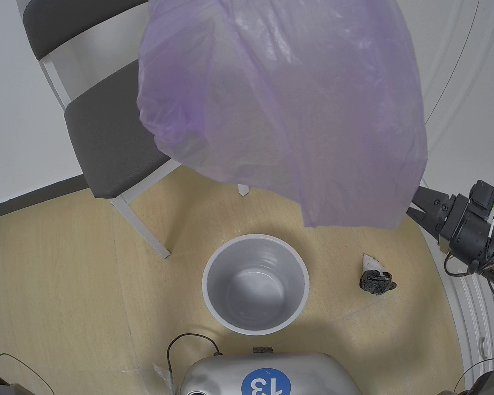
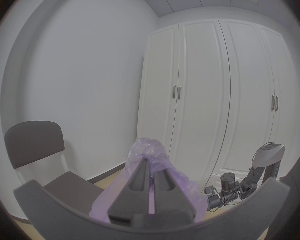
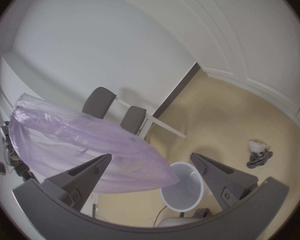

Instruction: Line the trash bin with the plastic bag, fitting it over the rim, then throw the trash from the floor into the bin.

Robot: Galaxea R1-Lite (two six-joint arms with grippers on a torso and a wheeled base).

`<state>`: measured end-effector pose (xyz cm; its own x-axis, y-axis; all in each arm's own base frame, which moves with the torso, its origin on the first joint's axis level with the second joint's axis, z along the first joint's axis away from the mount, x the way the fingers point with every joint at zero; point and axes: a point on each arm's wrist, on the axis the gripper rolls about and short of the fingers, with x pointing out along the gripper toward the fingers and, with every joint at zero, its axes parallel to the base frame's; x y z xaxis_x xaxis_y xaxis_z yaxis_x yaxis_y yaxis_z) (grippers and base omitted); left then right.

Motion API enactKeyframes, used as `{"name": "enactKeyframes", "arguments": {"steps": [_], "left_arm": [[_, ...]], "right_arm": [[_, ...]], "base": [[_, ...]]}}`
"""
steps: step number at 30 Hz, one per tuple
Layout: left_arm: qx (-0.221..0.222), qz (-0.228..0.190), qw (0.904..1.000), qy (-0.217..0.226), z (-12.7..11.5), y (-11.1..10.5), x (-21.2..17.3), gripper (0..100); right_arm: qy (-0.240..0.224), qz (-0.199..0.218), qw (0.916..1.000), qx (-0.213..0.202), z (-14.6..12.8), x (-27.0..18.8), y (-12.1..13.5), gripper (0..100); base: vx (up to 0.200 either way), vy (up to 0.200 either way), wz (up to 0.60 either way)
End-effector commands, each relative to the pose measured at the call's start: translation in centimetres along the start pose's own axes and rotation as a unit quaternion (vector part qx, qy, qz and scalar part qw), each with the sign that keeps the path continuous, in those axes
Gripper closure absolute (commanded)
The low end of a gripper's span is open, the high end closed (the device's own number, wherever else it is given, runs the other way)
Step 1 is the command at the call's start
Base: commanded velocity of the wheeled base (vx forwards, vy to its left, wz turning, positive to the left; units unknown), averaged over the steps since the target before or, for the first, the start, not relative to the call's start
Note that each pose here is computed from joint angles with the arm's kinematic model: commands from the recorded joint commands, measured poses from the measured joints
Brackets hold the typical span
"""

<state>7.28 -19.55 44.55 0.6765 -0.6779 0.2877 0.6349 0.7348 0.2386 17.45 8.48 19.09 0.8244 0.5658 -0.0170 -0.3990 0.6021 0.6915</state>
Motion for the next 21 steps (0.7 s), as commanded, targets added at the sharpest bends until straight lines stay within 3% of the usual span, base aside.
{"name": "enactKeyframes", "arguments": {"steps": [1, 7, 14, 21], "left_arm": [[-0.004, -0.004, 1.0, -0.006, 0.3, -0.1, -0.2, 100], [-0.006, -0.008, 0.9999, -0.008, 0.5, -0.2, -0.2, 100], [-0.007, -0.008, 0.9999, -0.009, 0.5, -0.2, -0.2, 100], [-0.006, -0.01, 0.9999, -0.007, 0.4, -0.3, -0.2, 100]], "right_arm": [[0.025, -0.018, 0.9995, 0.012, -1.1, 0.8, -1.4, 0], [0.023, -0.027, 0.9992, 0.016, -1.3, 1.6, -2.3, 0], [-0.005, 0.002, 0.9968, 0.08, -1.2, 2.0, -2.5, 0], [-0.005, 0.019, 0.9967, 0.079, -2.4, 2.5, -3.7, 0]], "base": [[0.0, 0.0, 0.0], [0.0, 0.0, 0.0], [0.0, 0.0, 0.0], [0.0, 0.0, 0.0]]}}
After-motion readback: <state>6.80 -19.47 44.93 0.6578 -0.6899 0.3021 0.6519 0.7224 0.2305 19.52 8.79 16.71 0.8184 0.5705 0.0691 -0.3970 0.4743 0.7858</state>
